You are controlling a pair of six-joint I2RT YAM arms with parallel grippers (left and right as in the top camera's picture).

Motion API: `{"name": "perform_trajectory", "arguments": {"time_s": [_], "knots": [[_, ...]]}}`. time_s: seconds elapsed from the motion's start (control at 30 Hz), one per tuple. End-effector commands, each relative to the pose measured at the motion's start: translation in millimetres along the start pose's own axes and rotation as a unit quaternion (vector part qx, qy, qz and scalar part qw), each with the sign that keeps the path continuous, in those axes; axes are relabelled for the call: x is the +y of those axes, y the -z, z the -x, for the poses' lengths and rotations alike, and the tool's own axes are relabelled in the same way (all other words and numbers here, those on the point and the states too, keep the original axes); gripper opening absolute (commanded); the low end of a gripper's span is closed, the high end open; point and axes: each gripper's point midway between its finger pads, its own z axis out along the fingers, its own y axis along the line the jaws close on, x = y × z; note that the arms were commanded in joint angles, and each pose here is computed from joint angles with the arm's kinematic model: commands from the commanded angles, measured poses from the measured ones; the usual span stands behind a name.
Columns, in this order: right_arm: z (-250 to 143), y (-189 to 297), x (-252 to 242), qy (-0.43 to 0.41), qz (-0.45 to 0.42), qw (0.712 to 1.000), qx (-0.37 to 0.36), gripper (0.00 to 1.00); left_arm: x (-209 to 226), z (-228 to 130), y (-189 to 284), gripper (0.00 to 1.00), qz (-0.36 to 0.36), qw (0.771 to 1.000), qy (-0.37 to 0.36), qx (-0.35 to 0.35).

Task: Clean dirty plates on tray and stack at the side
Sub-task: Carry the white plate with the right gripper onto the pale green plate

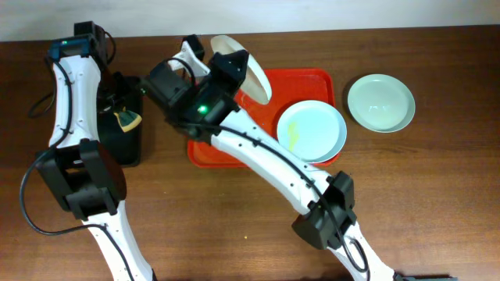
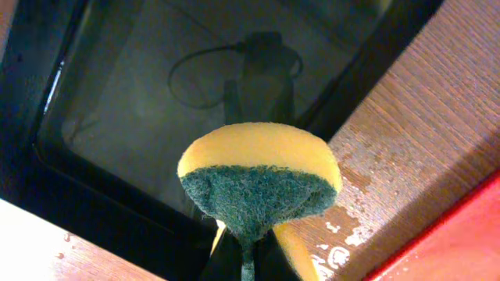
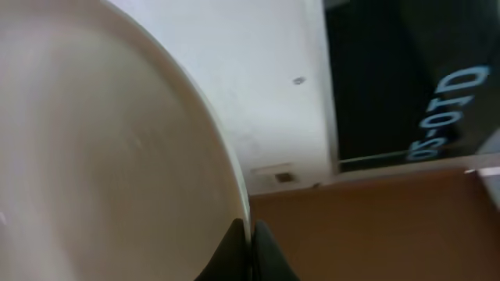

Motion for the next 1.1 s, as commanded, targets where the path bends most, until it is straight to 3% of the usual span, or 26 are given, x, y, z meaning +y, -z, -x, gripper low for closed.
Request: {"name": "perform_trajectory", "arguments": {"time_s": [0.0,0.07,0.1,0.13,0.17,0.2,0.23,0.3,0.37,0.4,0.43,0.5,0.53,0.6,0.67,0.83,0.87,0.9,1.0,1.07], "knots": [[-9.3,8.9,-51.6,0.024,-0.087,0.995,0.031,0.04,-10.1,-2.3,14.4,0.0,-0.036,0.999,-0.004,-0.001],[-9.1,8.1,-50.6,0.0,-0.085,0.996,0.028,0.04,-11.4,-3.5,14.5,0.0,-0.039,0.999,-0.005,0.001],[-5.2,1.5,-31.9,-0.087,-0.031,0.996,0.007,0.04,-11.4,-3.6,14.5,0.0,-0.039,0.999,-0.005,0.001],[-9.9,-14.2,27.0,-0.114,0.133,0.985,0.008,0.04,-10.8,-4.6,14.5,0.0,-0.038,0.999,-0.005,0.004],[-24.7,-33.4,72.5,-0.096,0.245,0.964,0.035,0.04,-9.8,-6.9,14.4,0.0,-0.036,0.999,-0.005,0.008],[-42.0,-47.2,84.6,-0.087,0.267,0.958,0.065,0.04,-10.0,-7.8,14.5,0.0,-0.036,0.999,-0.005,0.01],[-64.0,-63.7,80.2,-0.139,0.256,0.949,0.117,0.04,-13.6,-9.6,14.8,0.0,-0.047,0.999,-0.005,0.015],[-75.5,-83.7,54.0,-0.199,0.25,0.937,0.139,0.04,-16.7,-10.8,15.1,0.0,-0.051,0.999,-0.008,0.016],[-99.7,-121.9,41.5,-0.255,0.291,0.906,0.173,0.04,-20.2,-12.6,15.4,0.0,-0.051,0.998,-0.012,0.017],[-117.8,-140.9,46.3,-0.283,0.341,0.874,0.2,0.04,-21.0,-13.0,15.5,0.0,-0.051,0.998,-0.013,0.017],[-141.5,-160.7,53.8,-0.34,0.446,0.795,0.229,0.04,-22.9,-14.0,15.7,0.0,-0.051,0.998,-0.015,0.017],[-181.9,-195.5,32.9,-0.453,0.555,0.657,0.236,0.04,-32.1,-17.0,16.6,0.0,-0.054,0.998,-0.026,0.014],[-218.5,-218.5,17.9,-0.493,0.545,0.629,0.255,0.04,-37.2,-19.5,17.0,0.0,-0.055,0.998,-0.032,0.014],[-300.0,-251.6,5.9,-0.534,0.492,0.61,0.317,0.04,-46.4,-22.3,18.0,0.0,-0.058,0.997,-0.042,0.01],[-370.1,-270.1,24.1,-0.548,0.449,0.595,0.38,0.04,-61.3,-27.4,19.5,0.0,-0.063,0.996,-0.058,0.004],[-418.3,-287.4,86.8,-0.568,0.424,0.573,0.411,0.04,-91.5,-44.8,23.0,0.0,-0.069,0.991,-0.113,-0.001],[-419.9,-287.6,88.7,-0.567,0.422,0.575,0.413,0.18,-94.1,-45.9,23.1,0.0,-0.07,0.991,-0.116,-0.002],[-419.7,-286.8,87.9,-0.567,0.422,0.574,0.413,0.18,-95.0,-46.1,23.3,0.0,-0.071,0.991,-0.117,-0.002],[-414.5,-275.4,53.0,-0.583,0.409,0.563,0.419,0.66,-95.2,-46.3,23.1,0.0,-0.071,0.991,-0.117,-0.002],[-393.1,-260.1,5.6,-0.611,0.392,0.563,0.395,0.68,-95.2,-46.3,23.1,0.0,-0.071,0.991,-0.117,-0.002]]}}
